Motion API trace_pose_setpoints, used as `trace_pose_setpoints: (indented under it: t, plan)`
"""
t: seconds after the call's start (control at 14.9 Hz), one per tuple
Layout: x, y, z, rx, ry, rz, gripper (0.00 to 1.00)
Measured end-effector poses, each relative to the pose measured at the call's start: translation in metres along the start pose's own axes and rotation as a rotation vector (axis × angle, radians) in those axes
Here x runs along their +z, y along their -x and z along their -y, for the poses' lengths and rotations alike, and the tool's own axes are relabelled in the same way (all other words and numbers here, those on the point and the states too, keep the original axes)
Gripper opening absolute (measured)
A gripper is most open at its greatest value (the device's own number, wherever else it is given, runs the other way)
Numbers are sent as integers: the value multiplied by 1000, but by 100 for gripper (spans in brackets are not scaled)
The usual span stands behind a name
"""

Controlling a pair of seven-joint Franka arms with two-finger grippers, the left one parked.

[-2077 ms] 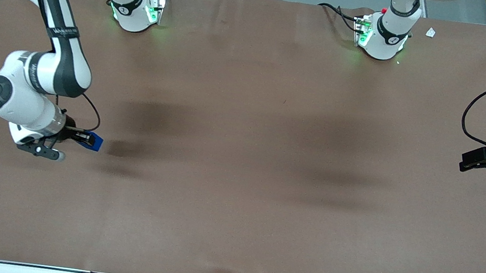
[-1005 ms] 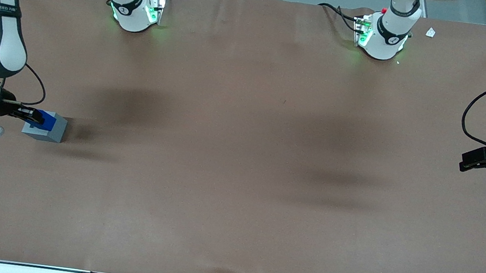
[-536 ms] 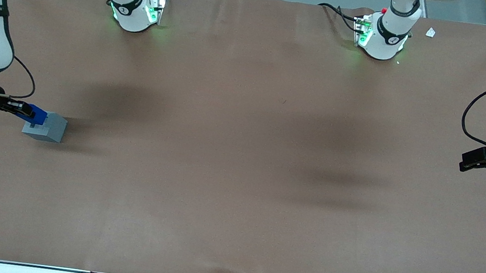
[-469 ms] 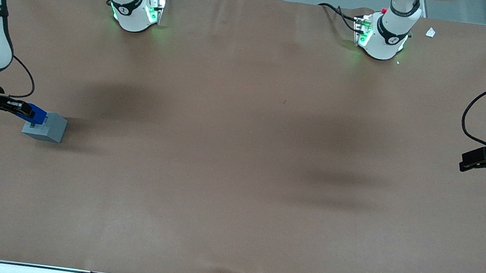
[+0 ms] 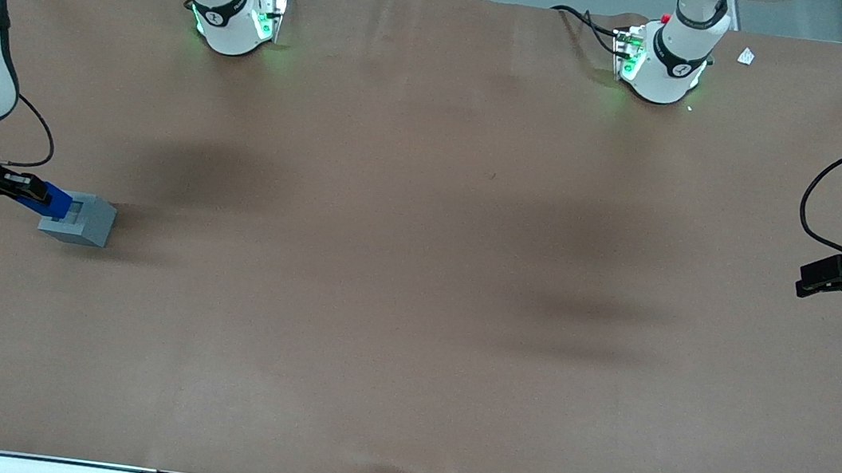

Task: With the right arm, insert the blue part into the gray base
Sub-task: 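Lower the blue block into the gray base's square opening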

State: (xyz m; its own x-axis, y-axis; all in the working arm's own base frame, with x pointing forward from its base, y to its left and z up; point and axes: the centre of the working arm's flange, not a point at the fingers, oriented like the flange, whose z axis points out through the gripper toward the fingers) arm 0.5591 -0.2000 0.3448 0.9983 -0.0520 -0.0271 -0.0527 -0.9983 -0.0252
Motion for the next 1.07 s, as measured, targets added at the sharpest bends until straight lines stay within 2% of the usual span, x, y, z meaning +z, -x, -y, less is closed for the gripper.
trace_pose_setpoints:
  t: [0.6,1.07]
  plan:
    - [22,0,-2,-14,4,36,51]
    - [32,-3,-4,-13,7,28,51]
